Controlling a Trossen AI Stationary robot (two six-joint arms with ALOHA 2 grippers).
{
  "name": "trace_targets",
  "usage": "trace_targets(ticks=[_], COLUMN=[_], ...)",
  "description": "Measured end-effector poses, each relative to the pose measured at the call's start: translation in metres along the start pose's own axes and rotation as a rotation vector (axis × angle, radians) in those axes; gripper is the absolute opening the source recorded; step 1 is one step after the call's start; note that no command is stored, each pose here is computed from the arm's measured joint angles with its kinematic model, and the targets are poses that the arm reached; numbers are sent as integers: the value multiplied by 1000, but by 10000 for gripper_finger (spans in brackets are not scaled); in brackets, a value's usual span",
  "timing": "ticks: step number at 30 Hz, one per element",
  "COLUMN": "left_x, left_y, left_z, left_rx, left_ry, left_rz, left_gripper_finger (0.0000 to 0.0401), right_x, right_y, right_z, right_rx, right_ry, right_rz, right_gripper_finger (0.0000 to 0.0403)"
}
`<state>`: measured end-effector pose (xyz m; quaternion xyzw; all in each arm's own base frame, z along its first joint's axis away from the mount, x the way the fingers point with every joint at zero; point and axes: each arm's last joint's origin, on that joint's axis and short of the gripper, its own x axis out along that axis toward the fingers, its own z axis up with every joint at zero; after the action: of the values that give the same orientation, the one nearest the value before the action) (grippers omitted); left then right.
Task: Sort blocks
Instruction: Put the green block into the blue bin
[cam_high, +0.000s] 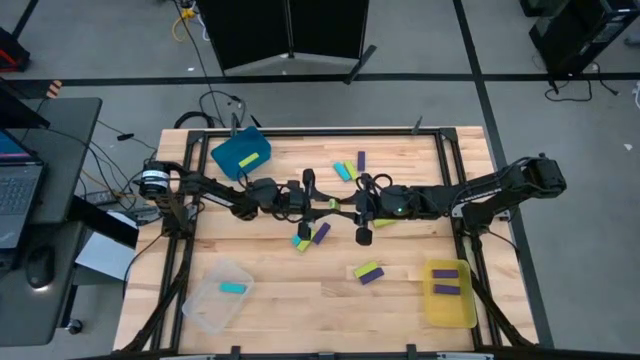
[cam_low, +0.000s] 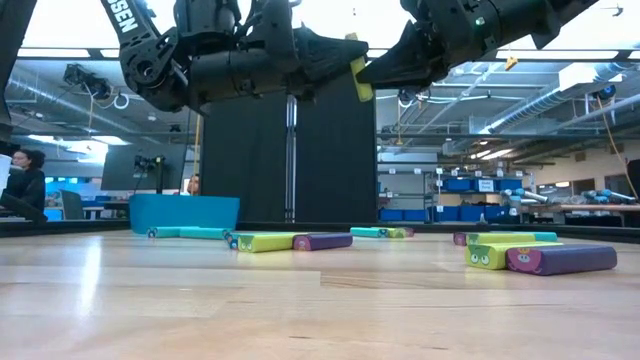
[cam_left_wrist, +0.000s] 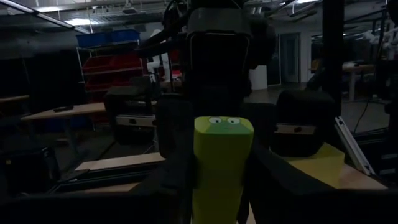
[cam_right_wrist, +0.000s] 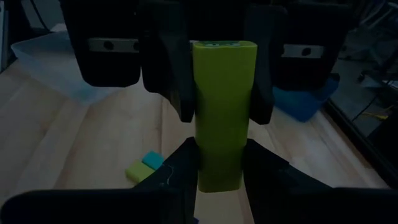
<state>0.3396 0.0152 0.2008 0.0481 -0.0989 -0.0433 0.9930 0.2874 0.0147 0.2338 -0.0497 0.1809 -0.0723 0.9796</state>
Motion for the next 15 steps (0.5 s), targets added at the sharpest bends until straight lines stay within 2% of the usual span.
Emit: trace_targets(ticks=[2,6,9,12,15], left_x=[0,-1,-4,-9,-19], left_y=[0,-1,0,0,0], left_z=[0,5,14,27,41], left_rx=[-1,9,38,64,92], left_ry=[2,32,70,121,212], left_rz=[-1,-15,-20,-26,-34], left_gripper_finger=[114,114,114,114,114], right_x=[0,0,0,-1,-1], right_y=[0,0,-1,-2,-4], right_z=[0,-3,-6,-10,-15], right_rx=[16,26,23,-1,-20], right_ry=[3,36,65,109,157], right_rz=[0,-2,-29,-90,-133], right_gripper_finger=[123,187,217,220,199])
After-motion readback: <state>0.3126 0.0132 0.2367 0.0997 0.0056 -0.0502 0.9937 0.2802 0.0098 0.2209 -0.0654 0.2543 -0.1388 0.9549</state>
